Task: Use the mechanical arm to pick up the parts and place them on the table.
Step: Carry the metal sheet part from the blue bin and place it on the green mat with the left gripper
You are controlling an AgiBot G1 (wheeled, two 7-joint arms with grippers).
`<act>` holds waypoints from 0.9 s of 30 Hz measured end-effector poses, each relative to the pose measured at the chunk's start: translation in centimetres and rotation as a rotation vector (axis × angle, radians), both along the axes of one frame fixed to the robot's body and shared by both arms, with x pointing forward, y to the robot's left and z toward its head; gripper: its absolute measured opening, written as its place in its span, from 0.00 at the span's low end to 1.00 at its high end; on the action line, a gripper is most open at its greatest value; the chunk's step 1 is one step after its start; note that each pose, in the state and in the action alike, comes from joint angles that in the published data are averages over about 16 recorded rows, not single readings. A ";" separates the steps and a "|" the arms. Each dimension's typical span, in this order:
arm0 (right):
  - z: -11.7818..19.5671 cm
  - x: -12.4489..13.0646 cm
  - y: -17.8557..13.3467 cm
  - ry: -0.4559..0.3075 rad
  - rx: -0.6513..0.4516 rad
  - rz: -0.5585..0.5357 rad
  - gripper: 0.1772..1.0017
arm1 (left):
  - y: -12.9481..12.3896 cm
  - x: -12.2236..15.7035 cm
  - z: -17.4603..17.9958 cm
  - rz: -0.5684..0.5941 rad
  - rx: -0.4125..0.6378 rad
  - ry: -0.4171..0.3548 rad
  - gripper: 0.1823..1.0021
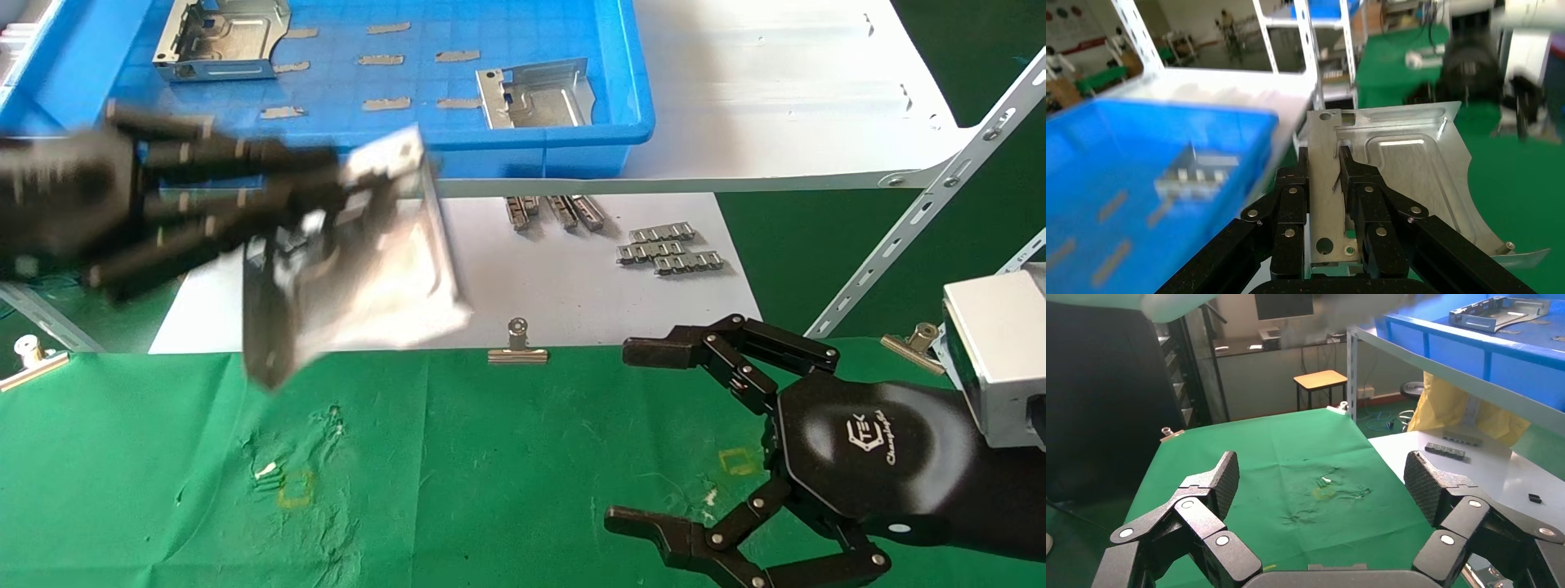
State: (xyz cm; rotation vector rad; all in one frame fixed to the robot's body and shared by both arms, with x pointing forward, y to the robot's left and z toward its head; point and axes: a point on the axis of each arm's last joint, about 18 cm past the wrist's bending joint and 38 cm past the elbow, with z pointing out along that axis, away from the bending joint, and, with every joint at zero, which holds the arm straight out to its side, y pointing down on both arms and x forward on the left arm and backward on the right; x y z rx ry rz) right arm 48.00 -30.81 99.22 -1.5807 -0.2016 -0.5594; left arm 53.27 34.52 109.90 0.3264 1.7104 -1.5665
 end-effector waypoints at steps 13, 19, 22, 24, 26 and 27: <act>0.0 0.0 0.0 0.000 0.000 0.000 1.00 | 3.9 5.7 -10.8 0.216 0.285 -0.090 0.11; 0.0 0.0 0.0 0.000 0.000 0.000 1.00 | 5.1 7.8 -14.3 0.274 0.393 -0.101 0.11; 0.0 0.0 0.0 0.000 0.000 0.000 1.00 | 5.6 8.3 -15.4 0.285 0.422 -0.099 0.11; 0.0 0.0 0.0 0.000 0.000 0.000 1.00 | 5.8 8.4 -15.7 0.289 0.432 -0.096 0.11; 0.0 0.0 0.0 0.000 0.000 0.000 1.00 | 6.1 8.4 -15.9 0.291 0.434 -0.091 0.11; 0.0 0.0 0.0 0.000 0.000 0.000 1.00 | 6.2 8.4 -15.9 0.291 0.432 -0.088 0.11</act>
